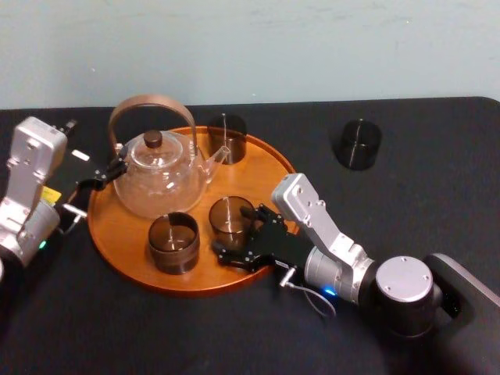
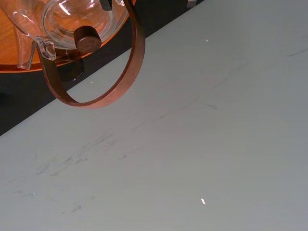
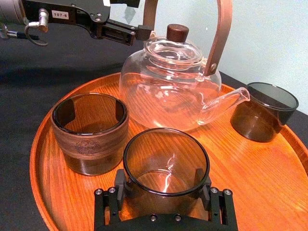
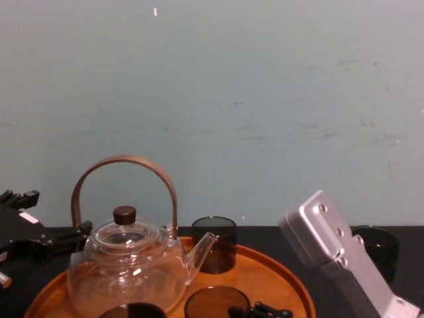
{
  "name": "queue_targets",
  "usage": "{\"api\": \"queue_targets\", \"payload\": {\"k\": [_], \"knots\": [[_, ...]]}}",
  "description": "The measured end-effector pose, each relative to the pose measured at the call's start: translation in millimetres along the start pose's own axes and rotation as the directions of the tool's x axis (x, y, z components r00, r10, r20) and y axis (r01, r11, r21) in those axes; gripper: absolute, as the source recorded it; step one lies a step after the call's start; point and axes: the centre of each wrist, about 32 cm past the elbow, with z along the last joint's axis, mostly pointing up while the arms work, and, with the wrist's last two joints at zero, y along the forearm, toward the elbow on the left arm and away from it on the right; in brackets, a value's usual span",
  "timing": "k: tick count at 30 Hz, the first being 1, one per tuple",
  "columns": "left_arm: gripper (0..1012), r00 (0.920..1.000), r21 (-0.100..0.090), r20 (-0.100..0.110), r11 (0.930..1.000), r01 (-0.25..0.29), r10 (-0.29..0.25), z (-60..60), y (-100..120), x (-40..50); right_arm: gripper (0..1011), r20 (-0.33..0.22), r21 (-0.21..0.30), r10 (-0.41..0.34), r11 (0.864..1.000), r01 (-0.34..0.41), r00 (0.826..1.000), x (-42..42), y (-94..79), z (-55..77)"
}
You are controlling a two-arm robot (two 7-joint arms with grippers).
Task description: Pick up the glass from the table and place it on the tray.
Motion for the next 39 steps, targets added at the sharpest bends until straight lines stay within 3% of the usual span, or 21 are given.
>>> {"api": "queue_targets", "payload": {"k": [4,7,20,28,39], "knots": [[1009,1.0,0.0,0.0,1.0,0.0,0.0,0.0,0,0.0,924,0.0,-0.001,0.0,1.0,0.0,1.0,0.1,-0.2,-0.1],[1010,1.0,0.0,0.0,1.0,0.0,0.0,0.0,0,0.0,1000,0.0,-0.001,-0.001,1.0,0.001,1.0,0.2,-0.3,-0.2],[1009,1.0,0.0,0.0,1.0,0.0,0.0,0.0,0,0.0,1002,-0.032,-0.011,0.01,1.0,-0.011,0.999,2.6,-4.1,-1.6],[1010,1.0,0.0,0.0,1.0,0.0,0.0,0.0,0,0.0,1002,-0.042,-0.029,0.005,1.0,-0.006,0.999,2.6,-18.0,-2.0],[1009,1.0,0.0,0.0,1.0,0.0,0.0,0.0,0,0.0,1002,-0.047,-0.034,-0.034,0.999,0.032,0.998,4.1,-51.4,-7.6]]}}
